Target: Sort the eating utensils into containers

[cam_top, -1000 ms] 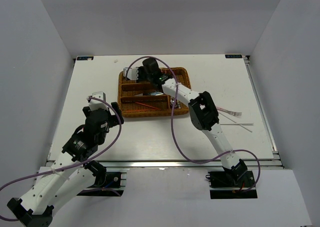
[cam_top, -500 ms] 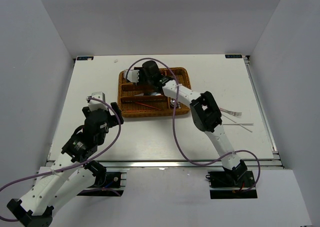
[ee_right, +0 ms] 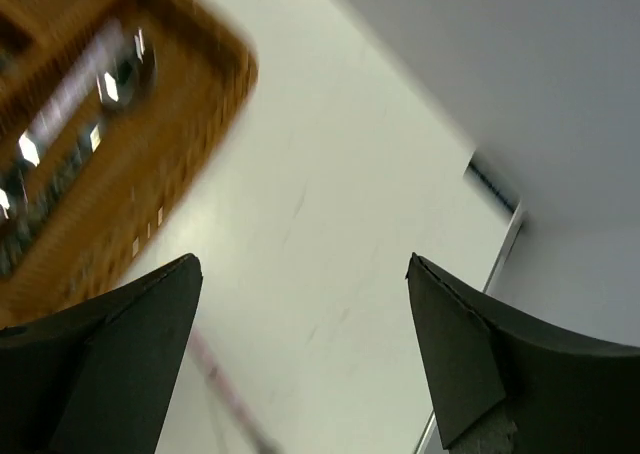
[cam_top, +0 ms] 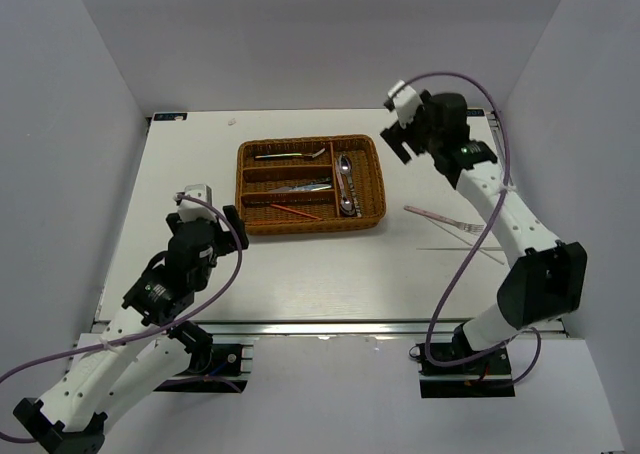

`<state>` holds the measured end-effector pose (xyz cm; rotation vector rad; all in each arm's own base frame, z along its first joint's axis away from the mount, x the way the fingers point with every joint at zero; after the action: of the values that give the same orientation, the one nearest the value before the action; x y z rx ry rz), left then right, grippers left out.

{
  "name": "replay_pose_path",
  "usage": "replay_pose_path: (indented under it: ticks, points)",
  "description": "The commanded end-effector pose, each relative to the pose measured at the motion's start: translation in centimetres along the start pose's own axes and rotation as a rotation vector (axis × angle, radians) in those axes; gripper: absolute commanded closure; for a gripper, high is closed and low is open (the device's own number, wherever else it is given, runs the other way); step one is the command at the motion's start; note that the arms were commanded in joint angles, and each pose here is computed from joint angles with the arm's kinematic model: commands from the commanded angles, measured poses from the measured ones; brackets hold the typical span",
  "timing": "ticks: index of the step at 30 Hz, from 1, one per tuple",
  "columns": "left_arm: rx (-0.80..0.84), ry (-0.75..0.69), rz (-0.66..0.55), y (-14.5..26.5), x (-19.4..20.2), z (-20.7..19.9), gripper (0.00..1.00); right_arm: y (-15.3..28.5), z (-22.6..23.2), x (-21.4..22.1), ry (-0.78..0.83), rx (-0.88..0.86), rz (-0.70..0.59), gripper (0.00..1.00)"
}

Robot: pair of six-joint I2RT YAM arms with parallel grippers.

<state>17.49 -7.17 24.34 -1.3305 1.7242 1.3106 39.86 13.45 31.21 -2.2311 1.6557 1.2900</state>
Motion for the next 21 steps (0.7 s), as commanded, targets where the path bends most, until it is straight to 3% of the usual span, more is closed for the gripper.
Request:
replay_pose_path:
  ticks: [1,3,7,12,21]
  points:
    - [0.048,-0.015,0.024,-0.1,0.4,-0.6,0.02,-0.5,7.5,9.3,-0.101,-0.132,0.362,0.12]
    - [0.061,-0.015,0.026,0.0,0.4,-0.7,0.02,0.4,8.7,12.4,-0.137,-0.156,0.455,0.12]
    - [0.078,-0.021,0.029,0.1,0.6,-0.9,0.02,0.7,9.9,14.7,-0.184,-0.219,0.461,0.13]
    - [0.087,-0.017,0.018,0.5,0.5,-1.0,0.02,-1.0,11.0,15.6,-0.183,-0.322,0.494,0.21]
    - [0.089,-0.015,0.006,0.9,0.4,-1.1,0.02,-3.8,11.0,17.1,-0.135,-0.359,0.548,0.24]
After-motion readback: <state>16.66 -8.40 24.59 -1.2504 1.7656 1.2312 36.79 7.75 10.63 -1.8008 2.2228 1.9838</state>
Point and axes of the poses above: each gripper's point midway between its finger pads, its own y axis back along the fingers, its own z axis along the line the jaws close on, x = y × z, the point moved 7 cm from there along y, back along the fingers, and after that the axes turned 12 degrees about y, right-handed, at the moved point
